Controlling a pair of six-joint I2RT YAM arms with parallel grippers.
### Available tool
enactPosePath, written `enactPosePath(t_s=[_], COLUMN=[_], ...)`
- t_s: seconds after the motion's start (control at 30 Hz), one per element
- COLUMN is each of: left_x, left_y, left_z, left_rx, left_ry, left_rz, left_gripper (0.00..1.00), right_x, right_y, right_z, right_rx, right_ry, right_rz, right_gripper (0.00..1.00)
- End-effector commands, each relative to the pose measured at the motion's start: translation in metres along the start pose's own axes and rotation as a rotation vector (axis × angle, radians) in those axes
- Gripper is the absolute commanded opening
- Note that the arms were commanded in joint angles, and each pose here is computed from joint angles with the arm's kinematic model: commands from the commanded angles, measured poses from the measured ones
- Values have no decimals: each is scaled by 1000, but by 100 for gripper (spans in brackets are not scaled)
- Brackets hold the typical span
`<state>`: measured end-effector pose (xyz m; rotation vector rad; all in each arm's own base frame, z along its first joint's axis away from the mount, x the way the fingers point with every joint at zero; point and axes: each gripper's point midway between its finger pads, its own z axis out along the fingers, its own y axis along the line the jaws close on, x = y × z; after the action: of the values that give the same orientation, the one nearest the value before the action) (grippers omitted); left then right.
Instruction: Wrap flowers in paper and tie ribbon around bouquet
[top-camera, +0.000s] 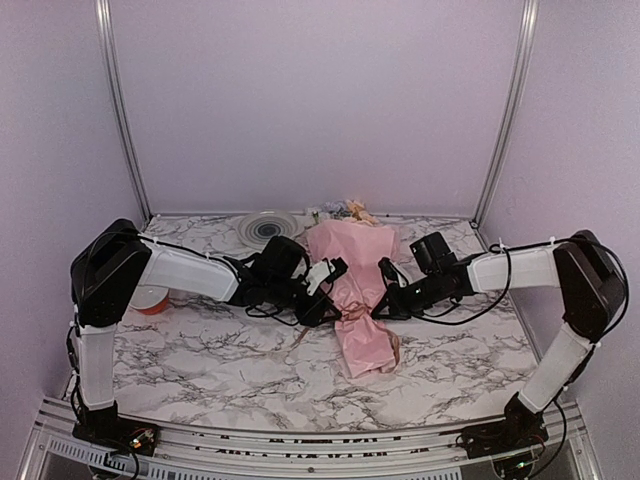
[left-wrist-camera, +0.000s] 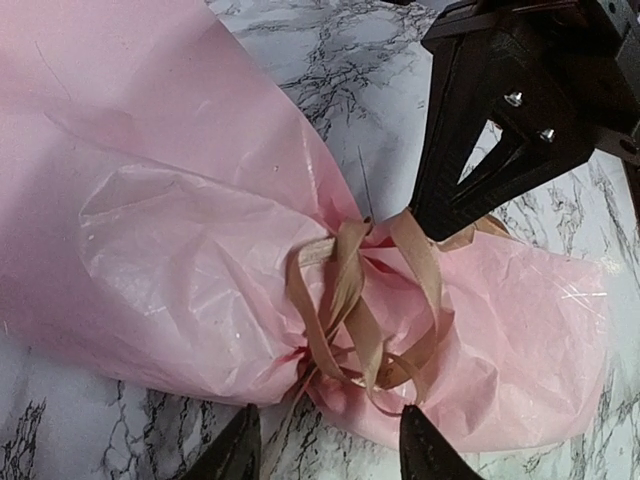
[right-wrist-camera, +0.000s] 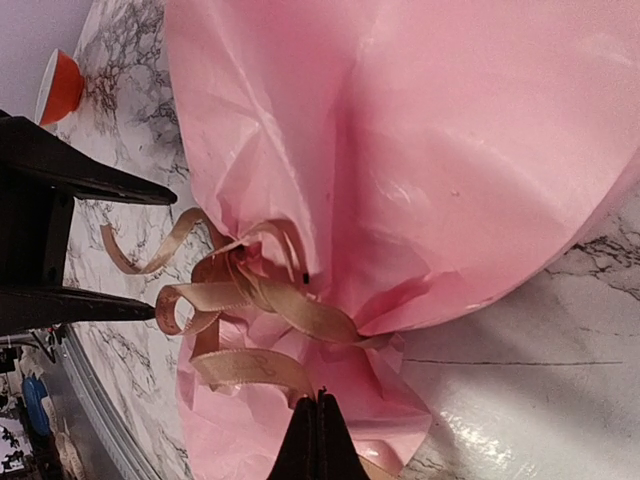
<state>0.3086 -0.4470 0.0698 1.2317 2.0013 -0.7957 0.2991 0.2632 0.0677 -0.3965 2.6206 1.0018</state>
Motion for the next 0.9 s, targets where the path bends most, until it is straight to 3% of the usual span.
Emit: enactPosePath(t_s=[0.0, 0.2, 0.3, 0.5, 0.87], left_x=[-17, -15, -15, -16, -33], left_y=[-17, -7, -10, -17, -23], left_z=[-5, -3, 3, 1, -14], left_rx=[35, -48, -51, -31, 2], left_ry=[-44, -30, -10, -8, -76], left_rz=[66, 105, 125, 144, 156], left_gripper=[47, 45, 34, 0, 0], right_x=[-9, -8, -8, -10, -18], right_y=[1, 1, 1, 4, -20], right_z=[1, 3, 3, 2, -3], right_rx=[-1, -9, -12, -20, 9], right_ry=[-11, -4, -4, -11, -45], right_rz=[-3, -1, -2, -5, 33], right_gripper=[0, 0, 0, 0, 0])
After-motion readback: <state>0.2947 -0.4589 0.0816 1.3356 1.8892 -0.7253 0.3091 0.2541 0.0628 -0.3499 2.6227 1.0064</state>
